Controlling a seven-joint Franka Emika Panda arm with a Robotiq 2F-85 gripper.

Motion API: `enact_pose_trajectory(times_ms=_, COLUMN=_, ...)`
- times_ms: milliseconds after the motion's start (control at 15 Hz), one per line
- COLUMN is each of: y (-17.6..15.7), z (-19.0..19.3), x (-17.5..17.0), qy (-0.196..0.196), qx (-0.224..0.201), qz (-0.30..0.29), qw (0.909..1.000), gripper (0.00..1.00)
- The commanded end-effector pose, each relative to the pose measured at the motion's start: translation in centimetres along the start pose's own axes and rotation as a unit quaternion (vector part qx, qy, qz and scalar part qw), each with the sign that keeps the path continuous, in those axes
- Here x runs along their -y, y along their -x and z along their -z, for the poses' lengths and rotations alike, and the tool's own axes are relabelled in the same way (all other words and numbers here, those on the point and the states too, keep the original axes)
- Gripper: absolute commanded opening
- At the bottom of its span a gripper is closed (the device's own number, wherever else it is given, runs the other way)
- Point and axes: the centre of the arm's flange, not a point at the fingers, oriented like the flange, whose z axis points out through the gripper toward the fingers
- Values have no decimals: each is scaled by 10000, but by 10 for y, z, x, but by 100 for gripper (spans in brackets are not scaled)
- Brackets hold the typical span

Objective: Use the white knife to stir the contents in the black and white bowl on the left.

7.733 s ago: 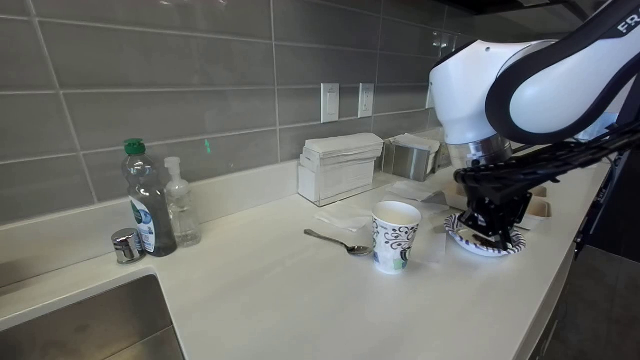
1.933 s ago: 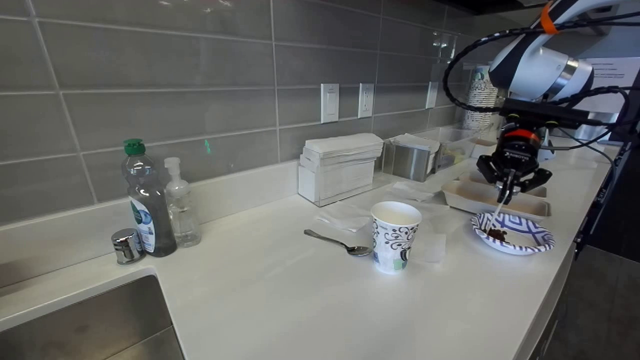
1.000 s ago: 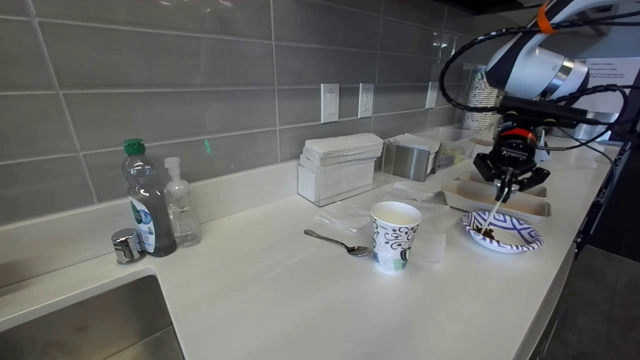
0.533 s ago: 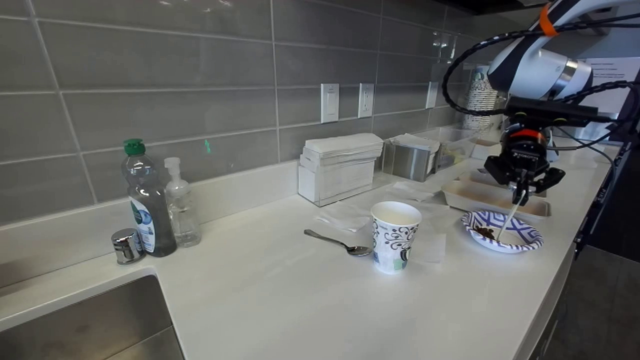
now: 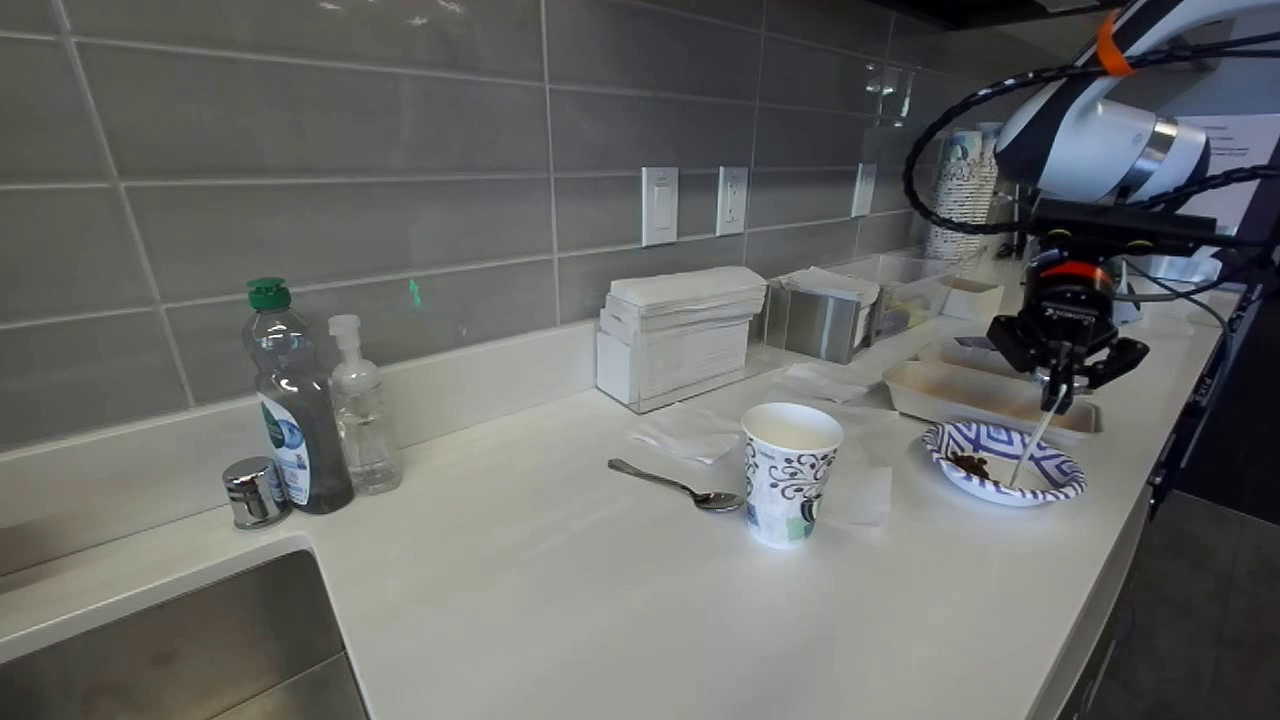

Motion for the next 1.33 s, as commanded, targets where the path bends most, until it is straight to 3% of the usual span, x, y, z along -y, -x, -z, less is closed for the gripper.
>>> enact_pose_trajectory(times_ms=0, y=-9, z=1, x=2, qy=-288, qx=-271, qz=48, qw=9992, gripper=1)
enact_pose_trajectory(times_ms=933, y=-9, z=15, x=22, qy=-1237, qx=-491, qz=495, qw=9899, gripper=1)
enact_pose_trajectory(times_ms=1267, y=-10, z=14, x=26, qy=-1372, qx=-454, qz=678, qw=9872, gripper=1)
